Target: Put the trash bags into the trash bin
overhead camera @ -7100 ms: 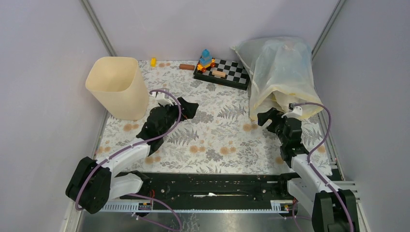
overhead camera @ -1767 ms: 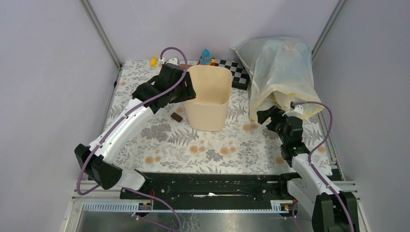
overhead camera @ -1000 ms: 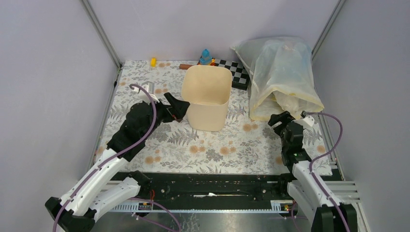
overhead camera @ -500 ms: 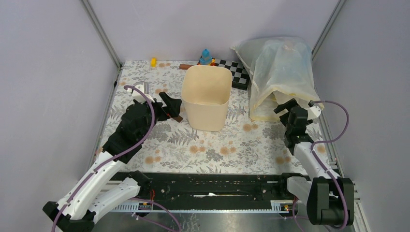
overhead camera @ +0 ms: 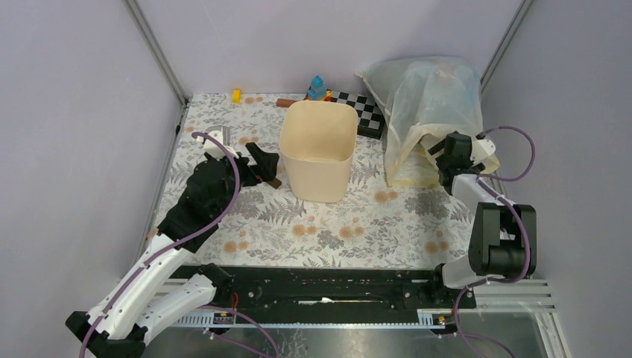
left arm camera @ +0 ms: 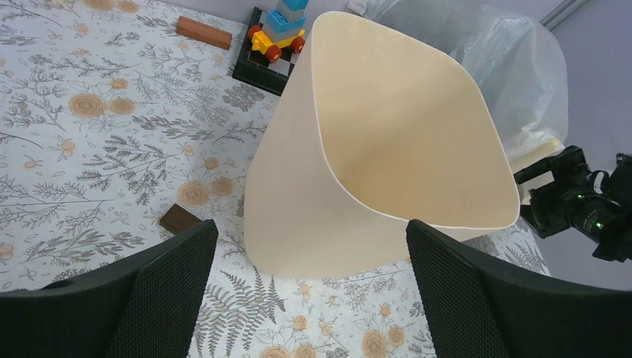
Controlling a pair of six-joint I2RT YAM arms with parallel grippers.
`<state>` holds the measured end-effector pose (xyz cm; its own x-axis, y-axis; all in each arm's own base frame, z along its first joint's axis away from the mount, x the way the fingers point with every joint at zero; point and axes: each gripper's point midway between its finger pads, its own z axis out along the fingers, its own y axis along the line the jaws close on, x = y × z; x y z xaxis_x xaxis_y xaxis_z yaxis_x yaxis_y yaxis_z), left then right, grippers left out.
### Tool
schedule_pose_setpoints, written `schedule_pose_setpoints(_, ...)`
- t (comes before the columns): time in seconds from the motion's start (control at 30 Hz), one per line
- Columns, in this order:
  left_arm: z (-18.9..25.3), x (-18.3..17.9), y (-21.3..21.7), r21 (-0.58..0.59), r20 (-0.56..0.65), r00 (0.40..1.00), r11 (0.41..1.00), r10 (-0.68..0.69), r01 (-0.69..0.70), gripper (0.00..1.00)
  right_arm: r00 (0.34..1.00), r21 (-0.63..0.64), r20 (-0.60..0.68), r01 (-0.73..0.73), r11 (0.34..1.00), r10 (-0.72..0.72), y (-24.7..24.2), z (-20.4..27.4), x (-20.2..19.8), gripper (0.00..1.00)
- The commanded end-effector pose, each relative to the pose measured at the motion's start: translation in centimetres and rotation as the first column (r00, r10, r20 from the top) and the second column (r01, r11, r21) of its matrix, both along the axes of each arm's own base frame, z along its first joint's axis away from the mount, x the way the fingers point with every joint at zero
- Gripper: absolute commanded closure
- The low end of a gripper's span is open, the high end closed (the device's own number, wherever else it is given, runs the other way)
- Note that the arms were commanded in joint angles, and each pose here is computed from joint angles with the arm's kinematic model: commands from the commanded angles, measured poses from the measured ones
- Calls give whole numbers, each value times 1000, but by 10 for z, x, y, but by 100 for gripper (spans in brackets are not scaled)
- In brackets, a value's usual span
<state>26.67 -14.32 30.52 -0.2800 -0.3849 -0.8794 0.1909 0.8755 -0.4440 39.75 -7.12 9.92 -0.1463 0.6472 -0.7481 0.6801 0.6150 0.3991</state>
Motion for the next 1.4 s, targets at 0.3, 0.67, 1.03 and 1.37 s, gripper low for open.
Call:
schedule_pose_setpoints(0.3,18,4,-21,-15,39,995,995,-93,94,1,998,89,-15,-60,994,62,13,40,-30,100)
schedule_pose_setpoints(0.67,29,-27,-89,-137,-24,883,877,-468,461,2,700,402,282,-708,581,656,163,106,-124,100)
schedule_pose_setpoints(1.03,28,-54,-137,-159,-21,756,749,-654,644,8,562,239,448,-825,512,695,182,208,-182,99)
schedule_pose_setpoints(1.37,-8,-56,-182,-63,-35,677,678,-735,733,9,459,196,495,-886,420,737,196,254,-203,100)
